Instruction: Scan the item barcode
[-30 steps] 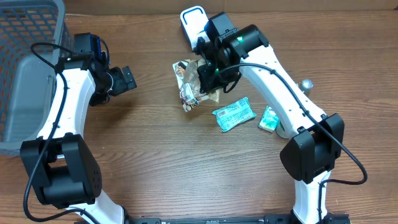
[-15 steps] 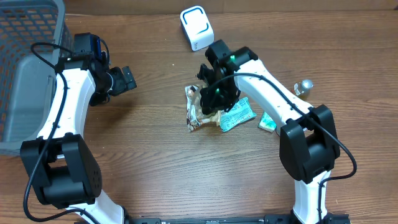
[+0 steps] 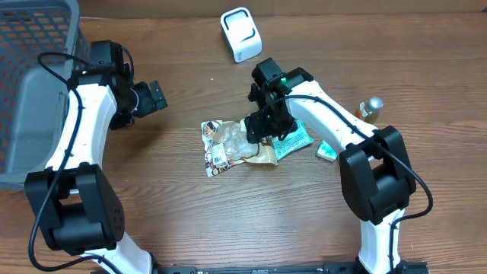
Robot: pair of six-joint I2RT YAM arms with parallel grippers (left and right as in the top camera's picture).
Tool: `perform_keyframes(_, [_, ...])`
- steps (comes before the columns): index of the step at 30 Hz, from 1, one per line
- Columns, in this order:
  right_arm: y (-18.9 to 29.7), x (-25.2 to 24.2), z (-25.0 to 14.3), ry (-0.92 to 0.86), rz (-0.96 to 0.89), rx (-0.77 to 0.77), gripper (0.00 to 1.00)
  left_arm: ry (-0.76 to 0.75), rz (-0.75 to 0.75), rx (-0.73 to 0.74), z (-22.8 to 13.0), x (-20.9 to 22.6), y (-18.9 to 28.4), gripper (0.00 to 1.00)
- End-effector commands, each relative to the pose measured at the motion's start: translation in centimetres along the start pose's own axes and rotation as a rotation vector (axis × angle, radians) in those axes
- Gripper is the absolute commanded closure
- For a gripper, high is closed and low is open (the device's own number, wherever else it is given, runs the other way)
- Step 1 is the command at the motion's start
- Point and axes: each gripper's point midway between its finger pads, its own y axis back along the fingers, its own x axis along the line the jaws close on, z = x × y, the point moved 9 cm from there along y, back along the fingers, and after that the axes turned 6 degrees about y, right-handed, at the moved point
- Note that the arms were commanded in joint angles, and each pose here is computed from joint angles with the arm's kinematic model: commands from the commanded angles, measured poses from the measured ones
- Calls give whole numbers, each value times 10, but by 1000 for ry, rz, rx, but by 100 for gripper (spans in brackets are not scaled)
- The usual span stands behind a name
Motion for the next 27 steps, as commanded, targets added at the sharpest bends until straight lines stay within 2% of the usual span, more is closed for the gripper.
perform_keyframes(1, [6,-13,5,-116,-155,-58,19,-8,-12,-22,1,-4,9,1])
perform_keyframes(4, [8,-24,13,-207,-213,-125,14,-8,-12,-22,1,-4,9,1])
perform_keyframes(13, [15,-52,24,-307,-202,-208,12,-8,-12,-22,1,-4,9,0])
perform_keyframes(17, [18,-66,24,-338,-206,-221,8,-8,-12,-22,1,-4,9,1])
perform_keyframes(19, [19,-72,24,-352,-208,-220,0,-8,-12,-22,1,-4,9,0])
perform_keyframes(27, [20,-78,23,-367,-210,-222,0,-8,-12,-22,1,-4,9,0])
